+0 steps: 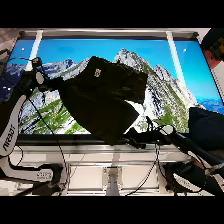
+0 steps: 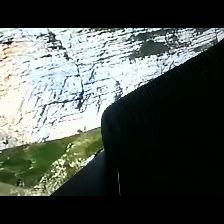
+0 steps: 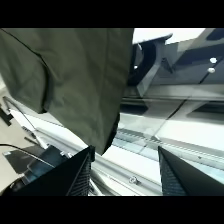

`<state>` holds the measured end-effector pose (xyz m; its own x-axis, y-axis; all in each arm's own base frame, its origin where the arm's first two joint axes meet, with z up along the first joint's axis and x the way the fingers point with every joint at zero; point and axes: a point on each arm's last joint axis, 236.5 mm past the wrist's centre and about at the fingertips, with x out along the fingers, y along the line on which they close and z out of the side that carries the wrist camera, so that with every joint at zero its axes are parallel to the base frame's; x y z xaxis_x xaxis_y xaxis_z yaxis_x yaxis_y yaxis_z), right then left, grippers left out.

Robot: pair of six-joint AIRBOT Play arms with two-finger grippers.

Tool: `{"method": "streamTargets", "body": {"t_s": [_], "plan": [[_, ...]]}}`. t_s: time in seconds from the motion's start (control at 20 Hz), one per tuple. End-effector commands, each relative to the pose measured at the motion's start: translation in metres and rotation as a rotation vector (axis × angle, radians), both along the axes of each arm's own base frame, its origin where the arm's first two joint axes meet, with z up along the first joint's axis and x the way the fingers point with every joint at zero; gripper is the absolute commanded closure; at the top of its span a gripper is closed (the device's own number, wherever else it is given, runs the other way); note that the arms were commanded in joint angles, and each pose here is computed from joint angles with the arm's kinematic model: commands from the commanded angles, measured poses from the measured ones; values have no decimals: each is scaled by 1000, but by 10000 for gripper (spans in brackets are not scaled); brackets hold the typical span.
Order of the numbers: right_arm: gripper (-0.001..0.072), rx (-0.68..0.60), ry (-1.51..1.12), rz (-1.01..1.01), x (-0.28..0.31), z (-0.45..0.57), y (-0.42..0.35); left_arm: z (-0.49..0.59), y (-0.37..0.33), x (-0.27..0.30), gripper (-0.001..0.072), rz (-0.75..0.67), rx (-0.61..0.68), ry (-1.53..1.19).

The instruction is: Fold the clothes and pants, and hang the long-sleeved shirts on hangers.

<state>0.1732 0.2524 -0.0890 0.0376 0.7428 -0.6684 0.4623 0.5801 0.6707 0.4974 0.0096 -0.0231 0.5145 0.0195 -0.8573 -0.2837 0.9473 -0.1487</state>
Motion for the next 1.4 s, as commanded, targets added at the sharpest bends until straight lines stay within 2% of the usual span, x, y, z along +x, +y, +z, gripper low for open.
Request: {"method": "streamTargets", "body": {"t_s": [0.0,0.4,0.65,1.0,1.1,1.15,1.2,1.25,1.35], "plan": [[259,3,0,-72,6,-1,10,4,-11,2,693,-19,-4,-13],[260,11,47,-94,15,-7,18,6,-26,4,692,-48,-5,-29],[261,-17,69,-62,-2,-20,31,6,-26,5,692,-48,-5,-34],[263,-7,32,-32,22,-15,56,6,-26,6,692,-48,-5,-36],[345,-4,51,-4,19,-17,64,6,-26,6,692,-48,-5,-36],[421,-2,46,9,17,-16,69,7,-26,6,692,-48,-5,-37],[639,2,40,19,15,-13,73,7,-26,7,692,-49,-5,-42],[704,7,39,29,12,-11,77,8,-26,8,692,-48,-5,-46],[706,7,20,36,14,-7,75,7,-26,7,692,-48,-5,-40]]}}
